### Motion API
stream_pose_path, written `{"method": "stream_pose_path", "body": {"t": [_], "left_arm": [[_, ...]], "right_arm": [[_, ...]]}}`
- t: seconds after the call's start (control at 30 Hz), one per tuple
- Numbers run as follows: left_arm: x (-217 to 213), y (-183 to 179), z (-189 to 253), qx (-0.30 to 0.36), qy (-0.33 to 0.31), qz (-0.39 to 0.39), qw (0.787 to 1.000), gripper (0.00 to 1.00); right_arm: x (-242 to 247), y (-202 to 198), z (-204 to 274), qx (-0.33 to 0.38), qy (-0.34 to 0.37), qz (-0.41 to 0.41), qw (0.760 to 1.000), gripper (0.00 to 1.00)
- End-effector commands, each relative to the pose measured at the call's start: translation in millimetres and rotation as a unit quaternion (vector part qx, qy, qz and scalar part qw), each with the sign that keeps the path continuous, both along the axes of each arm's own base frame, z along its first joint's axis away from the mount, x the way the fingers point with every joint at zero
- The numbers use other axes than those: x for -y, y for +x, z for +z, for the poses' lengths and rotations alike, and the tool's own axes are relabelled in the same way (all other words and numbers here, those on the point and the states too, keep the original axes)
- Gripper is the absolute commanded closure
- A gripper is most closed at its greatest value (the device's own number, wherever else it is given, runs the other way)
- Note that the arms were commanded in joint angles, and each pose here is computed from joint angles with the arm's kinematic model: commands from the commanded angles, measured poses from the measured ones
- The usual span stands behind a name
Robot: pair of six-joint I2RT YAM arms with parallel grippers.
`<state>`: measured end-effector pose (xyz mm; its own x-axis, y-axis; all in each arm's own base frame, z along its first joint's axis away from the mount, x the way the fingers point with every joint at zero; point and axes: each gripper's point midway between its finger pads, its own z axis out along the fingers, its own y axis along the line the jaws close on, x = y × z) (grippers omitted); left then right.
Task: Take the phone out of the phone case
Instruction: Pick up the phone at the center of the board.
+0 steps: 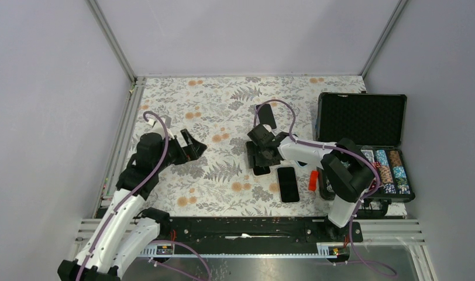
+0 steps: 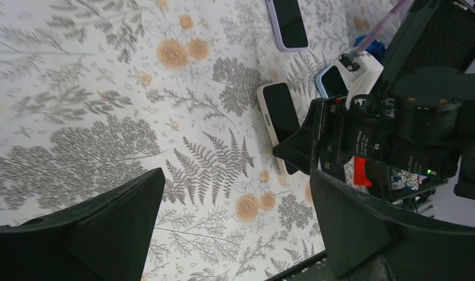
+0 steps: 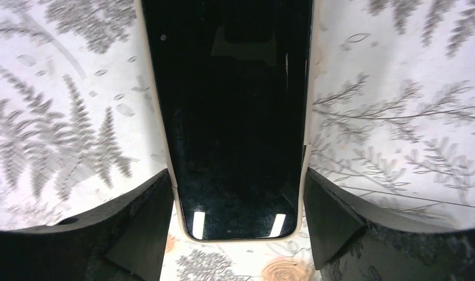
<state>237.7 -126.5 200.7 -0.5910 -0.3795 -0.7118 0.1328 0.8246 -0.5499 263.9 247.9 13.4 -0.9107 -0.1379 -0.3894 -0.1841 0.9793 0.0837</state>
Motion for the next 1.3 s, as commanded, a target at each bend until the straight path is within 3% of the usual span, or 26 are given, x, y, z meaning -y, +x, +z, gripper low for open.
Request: {"method": "stream_pose_path", "body": {"t": [0.0,0.27,0.43,0.67,1.03,1.27], "left_arm": [[25.7,6.2,-8.9,-0.033,-0.071,-0.025,0.997,0.02],[77.2,24.4,-66.8,-0.14,-0.171,-0.041,0.974,0.08],[114.0,26.8,-88.3,-0.155,-0.14,-0.055,0.976,0.11],[128.5,34.4,-111.7,-0.167,-0.117,-0.038,0.978,0.17],[153.7,31.8,-125.0,-0.189,-0.106,-0.053,0.975,0.59],[153.1,30.1,-143.2,-0.215,-0.086,-0.044,0.972,0.94]], "right_arm": [[-42.5,-11.1,29.1,-0.006,0.132,0.02,0.991,0.57],[-86.4,-32.6,51.6,-0.047,0.297,0.017,0.954,0.62],[-94.0,-44.6,48.3,-0.072,0.33,0.029,0.941,0.63],[-91.7,-55.4,46.1,-0.078,0.341,0.049,0.936,0.63],[-88.6,-68.6,39.6,-0.087,0.345,0.086,0.931,0.61],[-85.8,-66.9,35.7,-0.083,0.336,0.083,0.934,0.43]]}}
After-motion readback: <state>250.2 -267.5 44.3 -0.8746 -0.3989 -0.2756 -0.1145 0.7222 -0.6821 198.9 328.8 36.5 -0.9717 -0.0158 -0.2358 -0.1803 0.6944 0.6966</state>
